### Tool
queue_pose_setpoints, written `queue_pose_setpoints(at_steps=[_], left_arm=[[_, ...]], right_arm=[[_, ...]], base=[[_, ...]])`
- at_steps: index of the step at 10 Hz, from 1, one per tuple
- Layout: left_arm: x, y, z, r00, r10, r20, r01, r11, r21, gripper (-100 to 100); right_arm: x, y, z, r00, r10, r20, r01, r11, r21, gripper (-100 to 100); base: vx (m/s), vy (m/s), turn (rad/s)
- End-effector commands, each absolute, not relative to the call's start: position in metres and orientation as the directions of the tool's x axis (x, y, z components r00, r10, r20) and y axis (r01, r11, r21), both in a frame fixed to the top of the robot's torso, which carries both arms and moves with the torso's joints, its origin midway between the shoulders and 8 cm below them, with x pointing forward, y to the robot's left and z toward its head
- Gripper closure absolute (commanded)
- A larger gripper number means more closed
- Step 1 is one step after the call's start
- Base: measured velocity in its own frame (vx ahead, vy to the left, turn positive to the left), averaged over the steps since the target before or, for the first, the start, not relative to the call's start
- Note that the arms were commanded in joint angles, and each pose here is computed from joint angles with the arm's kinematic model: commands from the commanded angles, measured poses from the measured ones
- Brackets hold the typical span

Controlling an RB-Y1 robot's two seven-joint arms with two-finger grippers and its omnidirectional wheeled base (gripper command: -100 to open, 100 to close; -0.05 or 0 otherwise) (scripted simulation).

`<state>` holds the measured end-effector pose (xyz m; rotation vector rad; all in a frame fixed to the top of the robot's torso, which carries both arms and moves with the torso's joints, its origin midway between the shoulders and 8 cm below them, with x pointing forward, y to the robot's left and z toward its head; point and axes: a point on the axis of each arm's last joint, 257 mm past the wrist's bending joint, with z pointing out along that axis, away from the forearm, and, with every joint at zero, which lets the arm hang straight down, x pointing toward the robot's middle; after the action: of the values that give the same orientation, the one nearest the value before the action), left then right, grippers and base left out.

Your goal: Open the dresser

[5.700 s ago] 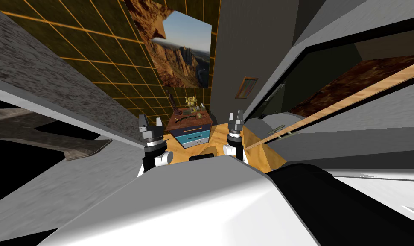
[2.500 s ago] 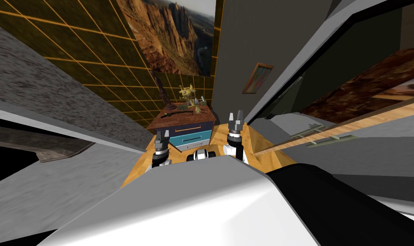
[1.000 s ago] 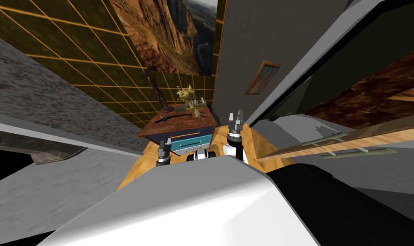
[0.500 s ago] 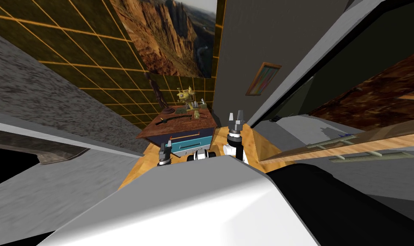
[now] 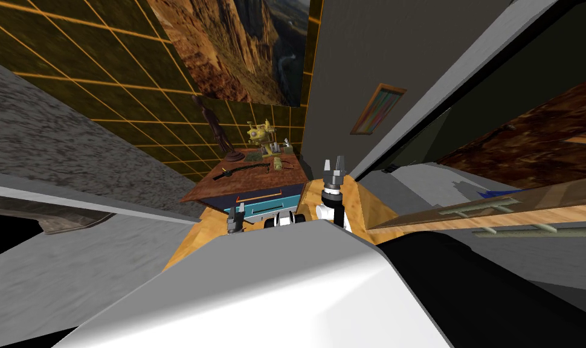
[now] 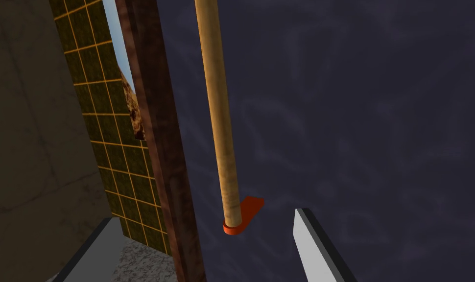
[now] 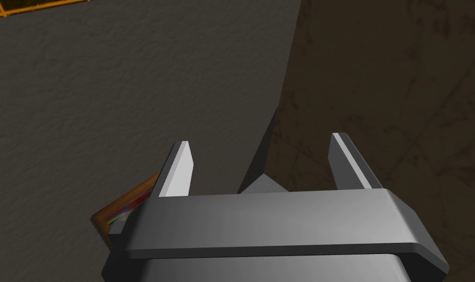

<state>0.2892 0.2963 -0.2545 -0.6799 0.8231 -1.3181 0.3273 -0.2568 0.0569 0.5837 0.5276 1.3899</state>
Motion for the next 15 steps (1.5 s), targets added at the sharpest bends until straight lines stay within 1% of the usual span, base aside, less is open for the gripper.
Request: queue_pose_setpoints(at_steps=[1, 7, 8, 15], left_arm=[[0.283, 0.294, -0.263, 0.057, -0.992, -0.114, 0.546, 0.127, -0.828, -100], [0.269, 0.268, -0.282, 0.084, -0.996, -0.01, 0.538, 0.054, -0.841, -100], [0.27, 0.271, -0.281, 0.08, -0.996, -0.023, 0.538, 0.063, -0.841, -100], [0.32, 0.282, -0.262, 0.073, -0.997, -0.022, 0.538, 0.057, -0.841, -100]], right_arm=[[0.327, -0.257, 0.057, 0.111, 0.994, -0.004, -0.746, 0.086, 0.66, 0], [0.327, -0.257, 0.057, 0.111, 0.994, -0.004, -0.746, 0.086, 0.66, 0], [0.327, -0.257, 0.057, 0.111, 0.994, -0.004, -0.746, 0.086, 0.66, 0], [0.327, -0.257, 0.057, 0.111, 0.994, -0.004, -0.746, 0.086, 0.66, 0]], base=[[0.041, -0.019, 0.008], [0.006, -0.009, 0.027], [0.0, 0.0, 0.0], [-0.033, -0.017, 0.011]])
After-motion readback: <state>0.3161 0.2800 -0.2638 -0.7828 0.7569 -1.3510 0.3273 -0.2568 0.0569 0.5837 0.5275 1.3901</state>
